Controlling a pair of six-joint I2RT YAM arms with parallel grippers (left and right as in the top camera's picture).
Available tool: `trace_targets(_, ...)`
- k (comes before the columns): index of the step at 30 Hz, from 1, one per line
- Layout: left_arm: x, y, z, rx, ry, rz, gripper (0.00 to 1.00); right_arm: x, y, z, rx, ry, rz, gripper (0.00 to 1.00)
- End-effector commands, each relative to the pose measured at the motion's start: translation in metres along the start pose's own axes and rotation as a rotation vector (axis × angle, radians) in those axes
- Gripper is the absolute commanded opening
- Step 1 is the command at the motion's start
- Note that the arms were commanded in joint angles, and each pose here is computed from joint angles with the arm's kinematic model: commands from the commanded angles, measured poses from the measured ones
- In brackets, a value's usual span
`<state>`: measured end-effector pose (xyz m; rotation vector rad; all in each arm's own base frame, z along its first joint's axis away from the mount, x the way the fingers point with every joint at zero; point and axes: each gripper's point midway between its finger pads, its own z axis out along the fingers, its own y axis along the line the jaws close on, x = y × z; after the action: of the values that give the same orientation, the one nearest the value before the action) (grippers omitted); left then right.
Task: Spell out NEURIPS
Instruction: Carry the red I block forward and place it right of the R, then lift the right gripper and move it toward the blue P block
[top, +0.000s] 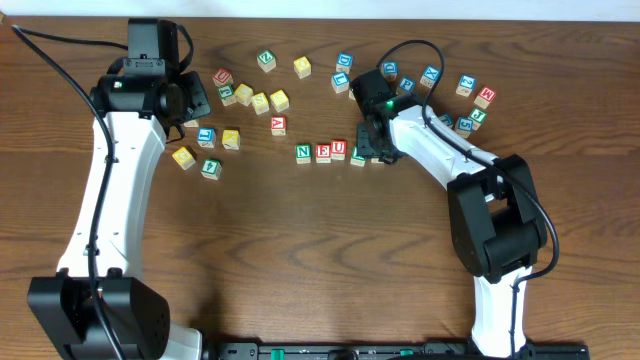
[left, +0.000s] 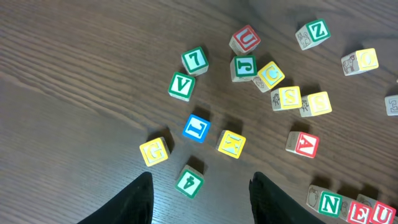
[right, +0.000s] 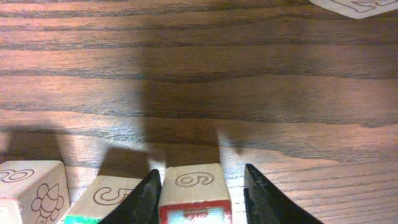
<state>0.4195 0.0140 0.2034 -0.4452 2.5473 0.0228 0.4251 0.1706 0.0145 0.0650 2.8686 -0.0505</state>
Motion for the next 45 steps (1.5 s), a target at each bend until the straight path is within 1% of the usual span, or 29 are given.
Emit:
trace_targets(1,-0.002,0.002,-0.002,-0.009,-0.008,0.009,0.49,0.001,0.001,0.002,0.009,0.001,-0.01,0.38)
trace_targets(9,-0.003,0.002,-0.002,-0.007,-0.012,0.009,0.49,-0.006,0.003,-0.002,0.0,-0.016,-0.006,0.4)
trace_targets(14,-0.004,0.002,-0.002,-0.006,-0.015,0.009,0.49,-0.024,0.008,-0.022,-0.019,-0.055,0.003,0.44)
trace_targets(21,-0.004,0.002,-0.002,-0.006,-0.015,0.009,0.5,-0.049,0.014,-0.051,-0.044,-0.109,-0.008,0.45)
trace_targets(35,-0.004,0.002,-0.002,-0.006,-0.015,0.008,0.49,-0.067,0.023,-0.081,-0.081,-0.141,-0.034,0.49)
trace_targets(39,-0.004,0.002,-0.002,-0.006,-0.015,0.008,0.5,-0.074,0.032,-0.096,-0.129,-0.154,-0.07,0.52)
trace_targets(45,-0.004,0.002,-0.002,-0.006,-0.015,0.008,0.5,-0.083,0.046,-0.119,-0.21,-0.171,-0.083,0.53)
